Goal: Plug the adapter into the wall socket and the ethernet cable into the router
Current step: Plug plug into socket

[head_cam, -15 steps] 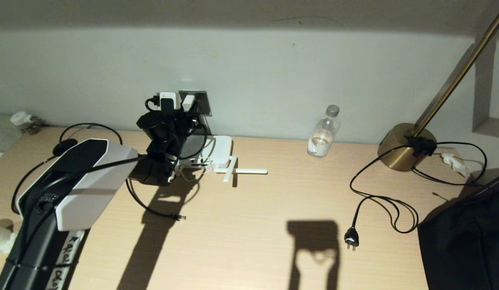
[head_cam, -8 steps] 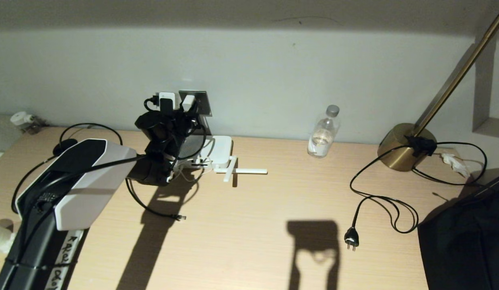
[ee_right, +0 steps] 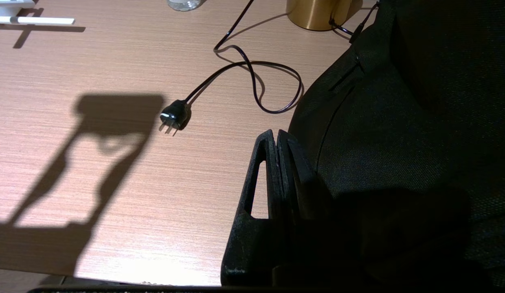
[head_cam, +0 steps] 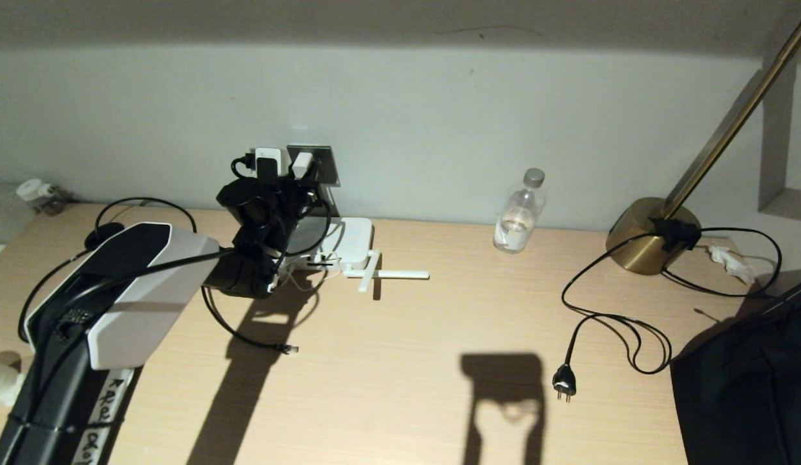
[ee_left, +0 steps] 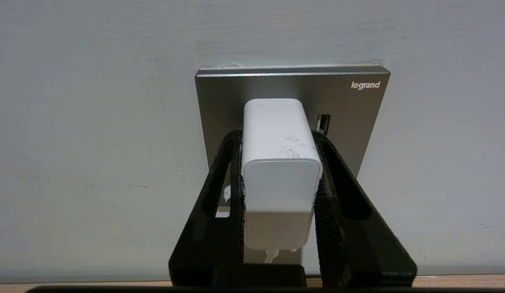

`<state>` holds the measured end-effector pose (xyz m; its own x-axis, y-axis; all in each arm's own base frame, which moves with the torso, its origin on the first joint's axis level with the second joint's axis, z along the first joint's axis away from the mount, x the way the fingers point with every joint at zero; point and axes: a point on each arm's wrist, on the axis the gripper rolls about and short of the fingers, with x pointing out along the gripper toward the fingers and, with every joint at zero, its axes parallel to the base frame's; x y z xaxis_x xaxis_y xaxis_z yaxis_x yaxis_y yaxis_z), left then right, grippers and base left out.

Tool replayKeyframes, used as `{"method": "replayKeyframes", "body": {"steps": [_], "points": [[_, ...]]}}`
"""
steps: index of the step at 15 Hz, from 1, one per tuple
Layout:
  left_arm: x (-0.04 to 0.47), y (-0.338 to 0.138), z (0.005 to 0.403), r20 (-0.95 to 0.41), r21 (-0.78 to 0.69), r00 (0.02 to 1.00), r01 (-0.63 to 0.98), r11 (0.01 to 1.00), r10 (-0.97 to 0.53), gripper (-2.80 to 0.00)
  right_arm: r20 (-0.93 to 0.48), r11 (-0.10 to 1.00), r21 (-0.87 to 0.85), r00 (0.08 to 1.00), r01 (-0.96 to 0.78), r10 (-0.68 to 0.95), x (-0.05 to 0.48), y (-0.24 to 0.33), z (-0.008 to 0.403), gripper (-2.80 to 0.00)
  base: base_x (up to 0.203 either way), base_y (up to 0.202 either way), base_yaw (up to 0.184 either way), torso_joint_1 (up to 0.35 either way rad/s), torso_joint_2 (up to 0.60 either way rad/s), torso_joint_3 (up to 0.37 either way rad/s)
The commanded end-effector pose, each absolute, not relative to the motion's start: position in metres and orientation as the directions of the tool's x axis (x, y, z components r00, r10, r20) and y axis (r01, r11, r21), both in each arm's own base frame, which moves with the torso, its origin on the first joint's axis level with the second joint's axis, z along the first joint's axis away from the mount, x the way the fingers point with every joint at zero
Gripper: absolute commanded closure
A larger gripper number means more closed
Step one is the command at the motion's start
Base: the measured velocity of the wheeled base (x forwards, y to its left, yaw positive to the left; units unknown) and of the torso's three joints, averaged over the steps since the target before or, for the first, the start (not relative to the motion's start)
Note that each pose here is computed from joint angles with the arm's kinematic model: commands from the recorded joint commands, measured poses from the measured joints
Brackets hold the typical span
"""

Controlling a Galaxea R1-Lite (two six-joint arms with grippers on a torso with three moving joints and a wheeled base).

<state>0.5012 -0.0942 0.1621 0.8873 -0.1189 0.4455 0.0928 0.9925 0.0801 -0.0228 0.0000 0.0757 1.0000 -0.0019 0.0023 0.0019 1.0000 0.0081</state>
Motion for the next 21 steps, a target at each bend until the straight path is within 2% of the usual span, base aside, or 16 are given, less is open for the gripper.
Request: {"method": "replayKeyframes", "body": {"steps": [1,9,10,17,21], "points": [[0.501,-0.095,0.162,0.449,0.079,0.886,0.093,0.992,-0.119,0.0,0.002,1.0,0.009,1.0,0.002,-0.002,-0.023,0.0,0.076,0.0,0.0,0.0,0.0,0.0,0.0,0.0],[0.497,-0.094,0.157,0.434,0.082,0.893,0.091,0.993,-0.117,0.0,0.002,1.0,0.009,1.0,0.002,-0.002,-0.023,0.0,0.076,0.0,0.0,0.0,0.0,0.0,0.0,0.0],[0.496,-0.093,0.157,0.429,0.083,0.896,0.092,0.992,-0.119,-2.8,0.002,1.0,0.008,1.0,0.002,-0.002,-0.023,0.0,0.076,0.0,0.0,0.0,0.0,0.0,0.0,0.0],[0.493,-0.094,0.159,0.444,0.082,0.888,0.096,0.992,-0.122,-2.8,0.002,1.0,0.008,1.0,0.002,-0.002,-0.023,0.0,0.076,0.0,0.0,0.0,0.0,0.0,0.0,0.0],[0.47,-0.094,0.147,0.394,0.088,0.908,0.114,0.99,-0.14,-2.8,0.002,1.0,0.008,1.0,0.002,-0.002,-0.023,0.0,0.076,0.0,0.0,0.0,0.0,0.0,0.0,0.0]]}}
